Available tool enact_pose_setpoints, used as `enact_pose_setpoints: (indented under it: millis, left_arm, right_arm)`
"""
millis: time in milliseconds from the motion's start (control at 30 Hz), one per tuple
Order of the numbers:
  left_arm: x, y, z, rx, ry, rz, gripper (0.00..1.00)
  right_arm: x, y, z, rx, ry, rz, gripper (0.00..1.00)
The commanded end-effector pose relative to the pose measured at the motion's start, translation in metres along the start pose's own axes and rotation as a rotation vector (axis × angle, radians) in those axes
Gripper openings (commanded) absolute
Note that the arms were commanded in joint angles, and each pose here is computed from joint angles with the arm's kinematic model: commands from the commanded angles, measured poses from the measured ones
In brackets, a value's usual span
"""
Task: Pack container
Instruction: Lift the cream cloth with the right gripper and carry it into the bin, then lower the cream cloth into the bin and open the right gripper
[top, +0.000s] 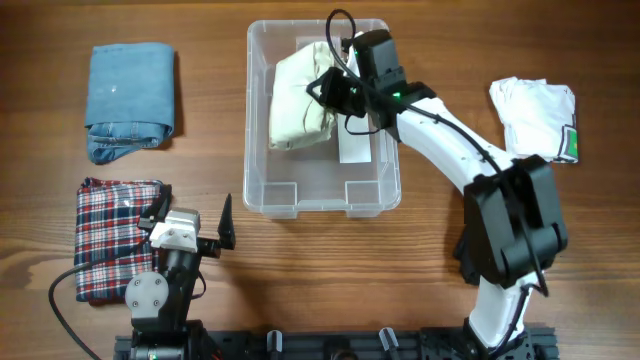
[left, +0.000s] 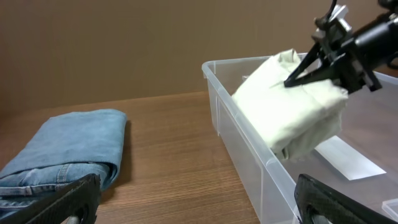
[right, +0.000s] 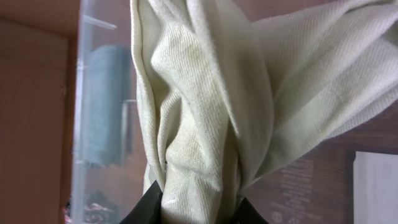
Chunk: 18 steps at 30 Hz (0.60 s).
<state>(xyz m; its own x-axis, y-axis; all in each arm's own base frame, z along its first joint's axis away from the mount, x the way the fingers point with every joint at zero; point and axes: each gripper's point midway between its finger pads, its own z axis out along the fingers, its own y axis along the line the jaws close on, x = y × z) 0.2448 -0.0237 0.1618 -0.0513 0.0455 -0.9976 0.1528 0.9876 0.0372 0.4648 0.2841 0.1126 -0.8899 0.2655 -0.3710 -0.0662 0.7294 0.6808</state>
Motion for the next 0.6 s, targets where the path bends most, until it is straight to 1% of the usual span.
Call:
enact_pose_setpoints:
  millis: [0, 467, 500, 533, 567]
  left_arm:
    - [0.001, 0.003, 0.0, -0.015, 0.0, 0.011, 1.0]
    - [0.001, 0.003, 0.0, -0.015, 0.0, 0.011, 1.0]
    - [0.001, 0.003, 0.0, -0.015, 0.0, 0.011, 1.0]
    - [0.001, 0.003, 0.0, -0.015, 0.0, 0.011, 1.0]
    - [0.001, 0.003, 0.0, -0.015, 0.0, 0.011, 1.0]
  right_arm:
    - [-0.008, 0.012, 0.001, -0.038, -0.025, -0.011, 0.04]
    - [-0.005, 0.019, 0.014, -0.025, -0.063, -0.074, 0.06]
    - [-0.006, 0.018, 0.014, -0.022, -0.067, -0.083, 0.09]
    - [-0.007, 0.018, 0.014, -0.019, -0.07, -0.095, 0.15]
    - [-0.007, 0.018, 0.014, -0.021, -0.073, -0.101, 0.19]
